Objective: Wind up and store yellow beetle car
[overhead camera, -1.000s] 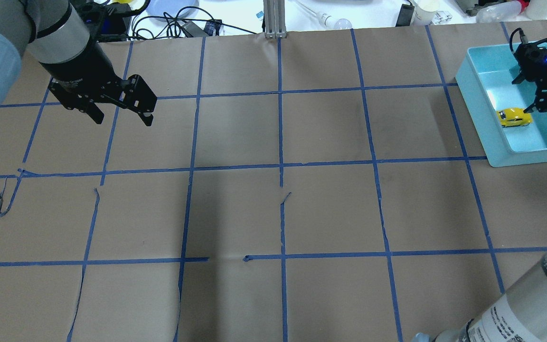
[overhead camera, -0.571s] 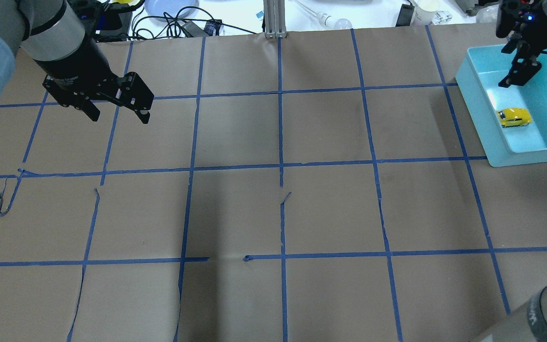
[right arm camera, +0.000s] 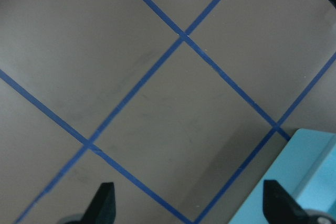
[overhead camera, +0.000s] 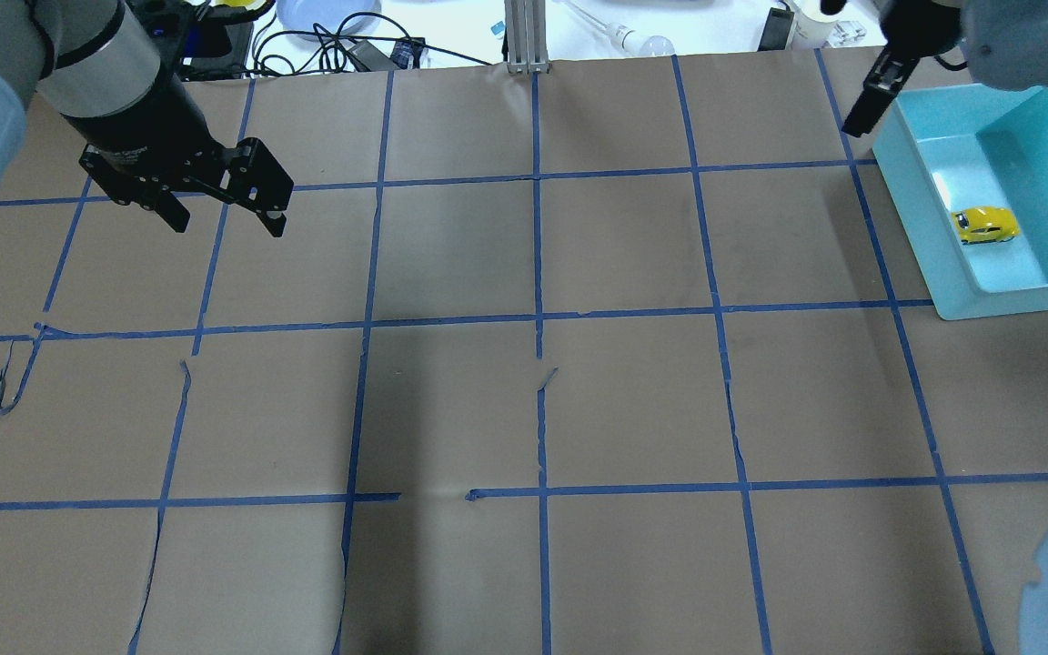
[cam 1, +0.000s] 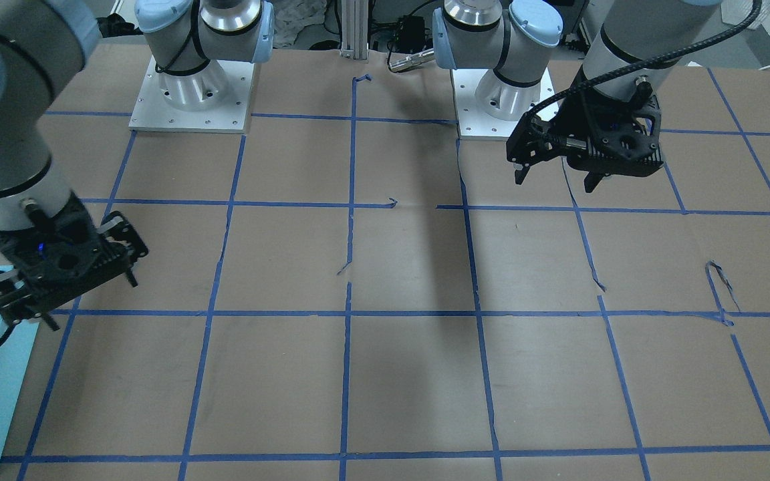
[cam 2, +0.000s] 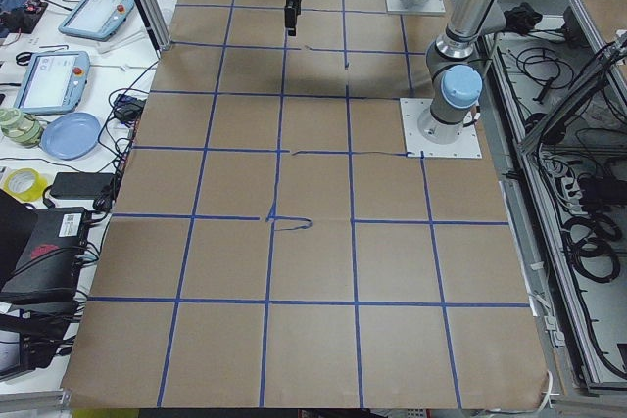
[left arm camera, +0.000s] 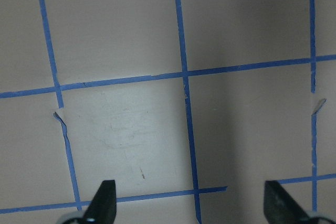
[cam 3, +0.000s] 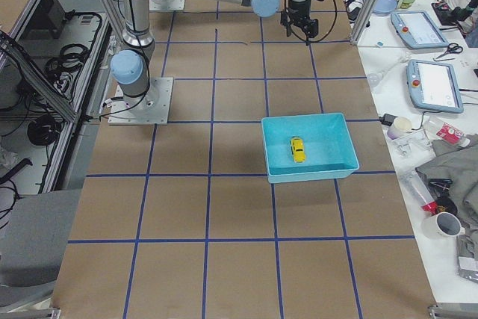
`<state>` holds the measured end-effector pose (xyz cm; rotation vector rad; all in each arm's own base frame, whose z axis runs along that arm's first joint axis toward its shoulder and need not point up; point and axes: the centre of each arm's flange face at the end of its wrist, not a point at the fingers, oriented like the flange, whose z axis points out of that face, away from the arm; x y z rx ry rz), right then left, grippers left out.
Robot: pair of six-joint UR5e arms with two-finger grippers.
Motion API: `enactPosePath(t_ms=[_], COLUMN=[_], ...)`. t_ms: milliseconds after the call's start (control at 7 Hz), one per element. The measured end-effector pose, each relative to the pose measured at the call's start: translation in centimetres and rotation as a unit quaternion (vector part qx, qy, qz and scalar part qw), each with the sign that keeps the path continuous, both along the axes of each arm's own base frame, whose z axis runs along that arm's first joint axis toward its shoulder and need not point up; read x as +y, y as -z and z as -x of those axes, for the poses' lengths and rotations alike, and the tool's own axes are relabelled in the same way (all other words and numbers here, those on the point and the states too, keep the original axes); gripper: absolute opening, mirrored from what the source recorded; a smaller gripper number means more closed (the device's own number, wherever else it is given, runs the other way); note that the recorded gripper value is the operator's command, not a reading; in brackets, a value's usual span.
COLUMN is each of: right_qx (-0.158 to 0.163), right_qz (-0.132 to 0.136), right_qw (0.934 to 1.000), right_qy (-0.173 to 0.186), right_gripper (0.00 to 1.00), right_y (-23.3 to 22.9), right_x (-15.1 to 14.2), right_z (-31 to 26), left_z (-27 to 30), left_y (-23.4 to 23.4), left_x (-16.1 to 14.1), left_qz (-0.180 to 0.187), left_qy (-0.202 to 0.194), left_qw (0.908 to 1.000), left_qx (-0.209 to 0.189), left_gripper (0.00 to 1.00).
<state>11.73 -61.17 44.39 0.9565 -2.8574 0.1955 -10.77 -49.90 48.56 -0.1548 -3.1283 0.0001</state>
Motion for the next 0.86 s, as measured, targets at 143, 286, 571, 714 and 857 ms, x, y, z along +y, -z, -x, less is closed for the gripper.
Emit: enactPosePath(t_ms=[143,286,571,714,857], right_qx=[-0.020,-0.036,-0.045,-0.045,-0.046], right_qz=[-0.004,-0.013,-0.034,-0.036,-0.037], right_qw=[0.9961,0.9856,0.9638,0.9592,0.9571], right_qy=[0.086,0.165,0.261,0.277,0.284], right_gripper=[1.00,1.00,1.00,1.00,1.00], right_y=[-0.7,-1.3,-3.3,-4.0,-4.2], right_x=[1.3,2.2,4.4,5.1,5.4], right_z=[-2.7,-3.7,-3.8,-3.8,-3.6], left_z=[0.0,0.0,0.1,0.0,0.0], left_y=[0.0,0.0,0.1,0.2,0.3], left_x=[0.0,0.0,0.0,0.0,-0.1], left_qz=[0.000,0.000,-0.001,-0.002,-0.003], left_qy=[0.000,0.000,0.001,0.000,0.000], left_qw=[1.0000,1.0000,1.0000,1.0000,1.0000], left_qx=[0.000,0.000,0.000,0.000,0.000], left_gripper=[1.00,1.00,1.00,1.00,1.00])
